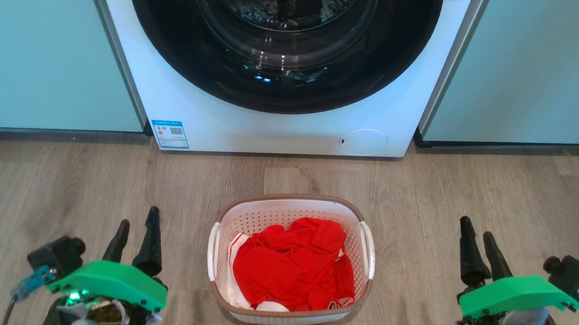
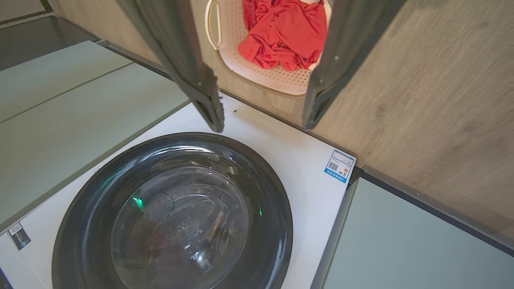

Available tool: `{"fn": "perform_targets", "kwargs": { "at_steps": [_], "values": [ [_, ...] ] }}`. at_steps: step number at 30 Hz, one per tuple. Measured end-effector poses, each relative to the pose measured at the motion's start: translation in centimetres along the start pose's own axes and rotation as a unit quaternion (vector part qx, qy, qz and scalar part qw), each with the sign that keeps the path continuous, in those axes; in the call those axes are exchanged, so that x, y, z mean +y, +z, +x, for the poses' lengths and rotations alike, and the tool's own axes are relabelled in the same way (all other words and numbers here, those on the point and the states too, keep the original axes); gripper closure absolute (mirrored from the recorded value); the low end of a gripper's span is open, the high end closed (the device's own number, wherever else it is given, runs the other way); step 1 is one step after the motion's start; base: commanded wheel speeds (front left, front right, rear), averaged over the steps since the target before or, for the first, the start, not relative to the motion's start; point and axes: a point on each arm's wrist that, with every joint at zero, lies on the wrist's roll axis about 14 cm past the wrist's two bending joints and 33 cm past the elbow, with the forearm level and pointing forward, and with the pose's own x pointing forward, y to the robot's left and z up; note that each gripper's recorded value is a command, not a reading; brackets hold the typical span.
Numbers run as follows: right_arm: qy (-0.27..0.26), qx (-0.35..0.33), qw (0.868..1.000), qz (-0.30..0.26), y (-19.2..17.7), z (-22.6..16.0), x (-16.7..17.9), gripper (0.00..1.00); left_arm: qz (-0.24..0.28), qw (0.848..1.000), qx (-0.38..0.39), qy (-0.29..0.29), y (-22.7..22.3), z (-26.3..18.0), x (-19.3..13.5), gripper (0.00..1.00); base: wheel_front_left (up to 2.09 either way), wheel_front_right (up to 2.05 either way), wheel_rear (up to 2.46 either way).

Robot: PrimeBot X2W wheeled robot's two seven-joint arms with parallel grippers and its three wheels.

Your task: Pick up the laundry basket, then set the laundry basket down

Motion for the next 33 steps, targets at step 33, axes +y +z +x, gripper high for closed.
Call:
{"fn": "perform_targets", "kwargs": {
  "at_steps": [33],
  "values": [
    [0.049, -0.009, 0.981, -0.188, -0.7, -0.9, 2.1, 0.00, 0.198, 0.979, -0.035, -0.022, -0.1, -1.4, -0.9, 0.00, 0.00, 0.00, 0.00]
  ]
}}
